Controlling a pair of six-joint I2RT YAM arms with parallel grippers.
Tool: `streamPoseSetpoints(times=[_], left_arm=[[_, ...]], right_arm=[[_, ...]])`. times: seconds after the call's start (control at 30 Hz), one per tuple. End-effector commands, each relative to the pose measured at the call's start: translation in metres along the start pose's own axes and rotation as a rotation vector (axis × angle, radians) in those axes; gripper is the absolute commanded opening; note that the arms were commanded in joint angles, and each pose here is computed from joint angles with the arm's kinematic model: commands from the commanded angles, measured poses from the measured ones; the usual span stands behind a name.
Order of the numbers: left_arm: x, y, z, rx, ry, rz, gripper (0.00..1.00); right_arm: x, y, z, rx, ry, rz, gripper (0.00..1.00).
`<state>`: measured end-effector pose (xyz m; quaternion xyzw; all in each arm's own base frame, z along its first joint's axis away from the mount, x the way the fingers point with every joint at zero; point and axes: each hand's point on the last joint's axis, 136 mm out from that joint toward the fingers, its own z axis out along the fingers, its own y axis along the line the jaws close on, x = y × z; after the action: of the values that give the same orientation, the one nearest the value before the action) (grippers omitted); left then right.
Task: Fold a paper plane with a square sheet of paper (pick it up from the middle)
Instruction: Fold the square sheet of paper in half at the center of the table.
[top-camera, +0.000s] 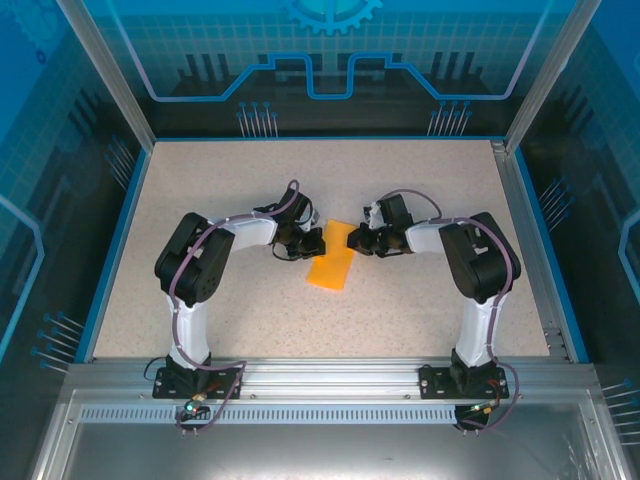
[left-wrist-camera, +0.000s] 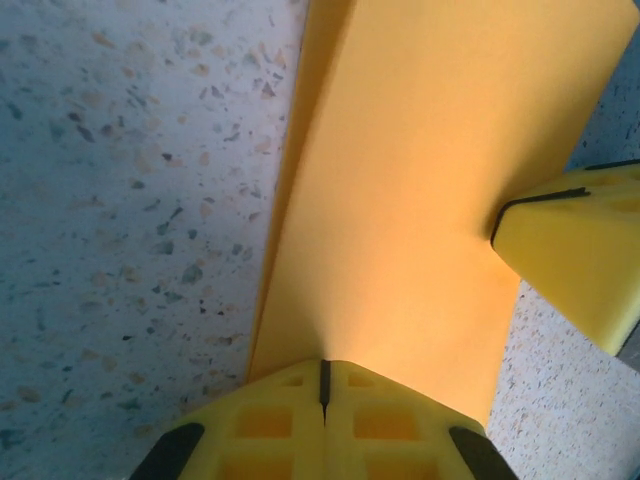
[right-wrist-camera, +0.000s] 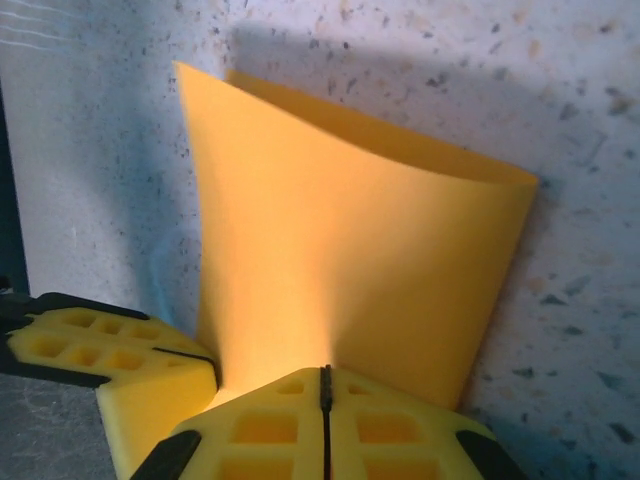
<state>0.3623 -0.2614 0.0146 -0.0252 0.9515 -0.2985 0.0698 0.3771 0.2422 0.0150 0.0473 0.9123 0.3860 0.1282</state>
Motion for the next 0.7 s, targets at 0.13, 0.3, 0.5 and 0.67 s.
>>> streamPoseSetpoints(times=[0.13, 0.3, 0.5, 0.67], left_arm=[[0.032, 0.030, 0.017, -0.084, 0.102, -0.024, 0.00], [0.033, 0.030, 0.017, -0.083, 0.103, -0.025, 0.00], [0.031, 0.030, 0.017, -0.084, 0.095, -0.030, 0.00], [0.032, 0.030, 0.018, -0.083, 0.094, -0.030, 0.00]], right_arm=[[-0.002, 0.002, -0.006, 0.019, 0.026, 0.005, 0.07], [-0.022, 0.022, -0.018, -0.045, -0.007, -0.010, 0.07], [-0.023, 0.006, -0.007, -0.015, 0.021, 0.022, 0.07], [-0.011, -0.020, 0.004, 0.049, 0.047, 0.062, 0.06]])
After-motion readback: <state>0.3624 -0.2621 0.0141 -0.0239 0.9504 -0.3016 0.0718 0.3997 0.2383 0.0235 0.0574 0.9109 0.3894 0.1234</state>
